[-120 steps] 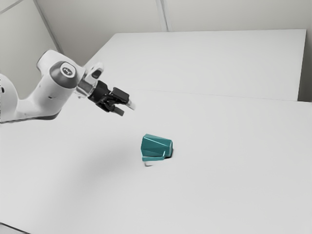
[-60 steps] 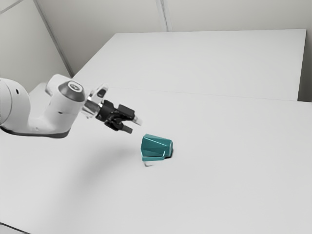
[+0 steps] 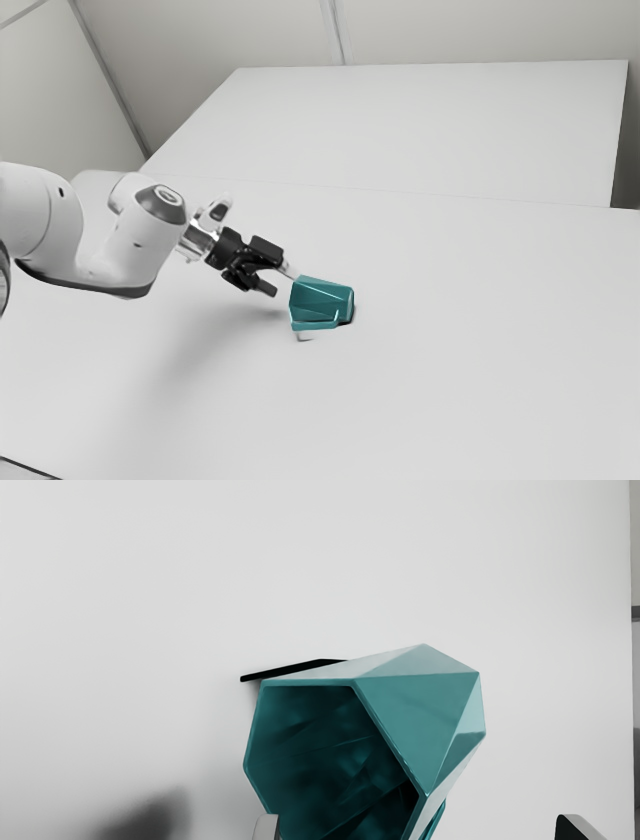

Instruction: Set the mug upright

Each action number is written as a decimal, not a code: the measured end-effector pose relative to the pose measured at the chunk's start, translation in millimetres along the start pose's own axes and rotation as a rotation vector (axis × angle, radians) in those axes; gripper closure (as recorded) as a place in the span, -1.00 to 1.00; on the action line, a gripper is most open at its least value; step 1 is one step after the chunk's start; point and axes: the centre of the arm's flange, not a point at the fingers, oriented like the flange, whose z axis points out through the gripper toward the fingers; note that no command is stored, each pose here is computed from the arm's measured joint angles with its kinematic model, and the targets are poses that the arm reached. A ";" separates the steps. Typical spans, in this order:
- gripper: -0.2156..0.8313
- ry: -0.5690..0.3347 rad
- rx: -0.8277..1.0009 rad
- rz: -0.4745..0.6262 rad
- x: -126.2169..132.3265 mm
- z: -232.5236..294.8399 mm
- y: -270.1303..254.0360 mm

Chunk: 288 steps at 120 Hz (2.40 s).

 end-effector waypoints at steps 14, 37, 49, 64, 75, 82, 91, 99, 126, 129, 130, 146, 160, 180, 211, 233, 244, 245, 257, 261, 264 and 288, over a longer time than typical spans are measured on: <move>-0.59 0.000 -0.008 -0.008 1.2 6.7 -1.9; -0.59 0.017 -0.046 -0.018 3.5 17.2 1.6; -0.59 0.023 -0.060 -0.014 4.8 21.9 4.5; -0.59 0.021 -0.073 -0.012 4.5 29.6 5.4; -0.59 0.019 -0.085 -0.013 3.6 36.6 7.0; -0.59 0.017 -0.090 -0.011 3.4 40.3 8.2; -0.59 0.017 -0.096 -0.008 4.4 43.8 9.7; -0.58 0.016 -0.099 -0.007 4.7 47.2 10.3; -0.22 0.020 -0.106 -0.010 4.4 52.9 9.3; -0.17 0.021 -0.106 -0.009 4.5 53.0 9.5; -0.15 0.022 -0.106 -0.009 4.5 53.1 9.5; 0.13 0.025 -0.104 -0.003 5.1 53.7 10.6; 0.34 0.032 -0.101 0.004 7.5 52.2 11.9; 0.57 0.039 -0.096 0.017 11.5 49.6 14.2; 0.80 0.048 -0.074 0.097 31.9 33.5 32.2; 0.86 0.019 -0.026 0.192 47.2 16.9 49.2; 0.87 -0.010 0.009 0.241 54.4 7.7 57.9; 0.87 -0.013 0.013 0.247 55.2 6.6 59.0; 0.88 -0.060 0.072 0.308 64.6 -8.9 70.4; 0.88 -0.074 0.093 0.320 66.8 -15.0 71.2; 0.89 -0.087 0.107 0.327 67.9 -18.6 71.8; 0.89 -0.219 0.244 0.354 69.2 -35.6 72.4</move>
